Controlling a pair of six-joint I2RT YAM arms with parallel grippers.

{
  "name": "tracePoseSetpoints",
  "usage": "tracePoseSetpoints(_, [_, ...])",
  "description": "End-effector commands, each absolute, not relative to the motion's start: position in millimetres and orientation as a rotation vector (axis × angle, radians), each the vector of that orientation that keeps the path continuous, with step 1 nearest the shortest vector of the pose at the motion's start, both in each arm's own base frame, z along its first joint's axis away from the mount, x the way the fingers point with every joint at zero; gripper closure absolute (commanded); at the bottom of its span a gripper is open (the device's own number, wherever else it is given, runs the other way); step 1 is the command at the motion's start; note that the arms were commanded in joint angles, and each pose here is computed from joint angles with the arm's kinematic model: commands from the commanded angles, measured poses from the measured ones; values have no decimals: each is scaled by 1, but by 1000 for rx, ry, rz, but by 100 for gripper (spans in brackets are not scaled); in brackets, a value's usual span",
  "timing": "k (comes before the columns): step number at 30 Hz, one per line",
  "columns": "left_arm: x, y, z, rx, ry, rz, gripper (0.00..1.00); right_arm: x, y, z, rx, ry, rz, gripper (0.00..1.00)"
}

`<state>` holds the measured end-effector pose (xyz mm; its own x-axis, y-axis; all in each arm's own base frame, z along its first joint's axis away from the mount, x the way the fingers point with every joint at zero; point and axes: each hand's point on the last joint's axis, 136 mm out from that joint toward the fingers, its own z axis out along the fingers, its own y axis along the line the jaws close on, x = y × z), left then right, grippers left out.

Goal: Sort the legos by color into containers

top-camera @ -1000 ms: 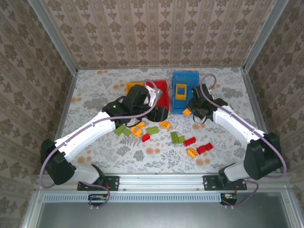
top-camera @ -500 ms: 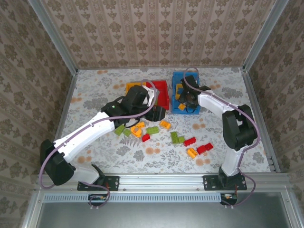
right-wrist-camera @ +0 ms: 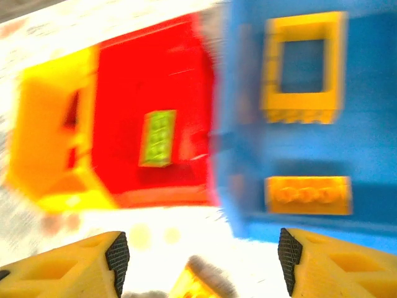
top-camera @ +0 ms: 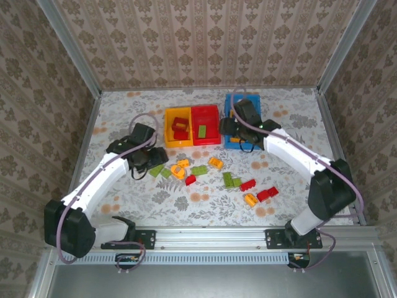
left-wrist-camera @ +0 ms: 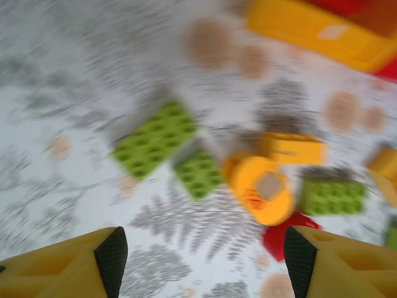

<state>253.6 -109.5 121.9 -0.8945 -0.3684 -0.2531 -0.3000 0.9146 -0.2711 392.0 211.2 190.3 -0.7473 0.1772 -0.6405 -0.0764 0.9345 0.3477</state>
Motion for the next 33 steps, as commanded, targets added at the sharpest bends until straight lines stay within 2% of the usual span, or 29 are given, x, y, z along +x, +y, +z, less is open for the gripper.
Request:
tracePoseSetpoints(1, [237,-90,99,-846,2845,-293,28,359,269,200,-308,2303,650,28])
tracePoseSetpoints(4, [248,-89,86,-1011,2834,-351,26,324,305,194,-518,2304,765,25])
tracePoseSetpoints(6, [267,-99,87,-966,2820,-435,26,306,319,190,-612,2299,803,24])
tracePoseSetpoints(10, [282,-93,82,-711,2946,-280,26,297,323,179,-605,2325,829,24])
tracePoseSetpoints(13, [295,-110,72,-379,3005,-341,27,295,323,177,-586,2332,843,24])
tracePoseSetpoints(17, [296,-113,67,84,3091,-146,27,296,324,174,-591,2345,845,23])
tracePoseSetpoints(21, [289,-118,53,313,3151,-24,27,298,328,173,-592,2347,856,23])
tracePoseSetpoints(28, [288,-108,35,343,3165,119,27,300,341,182,-602,2326,930,24])
tracePoseSetpoints(33, [288,-107,29,338,3153,110,29,298,346,183,-603,2331,973,24])
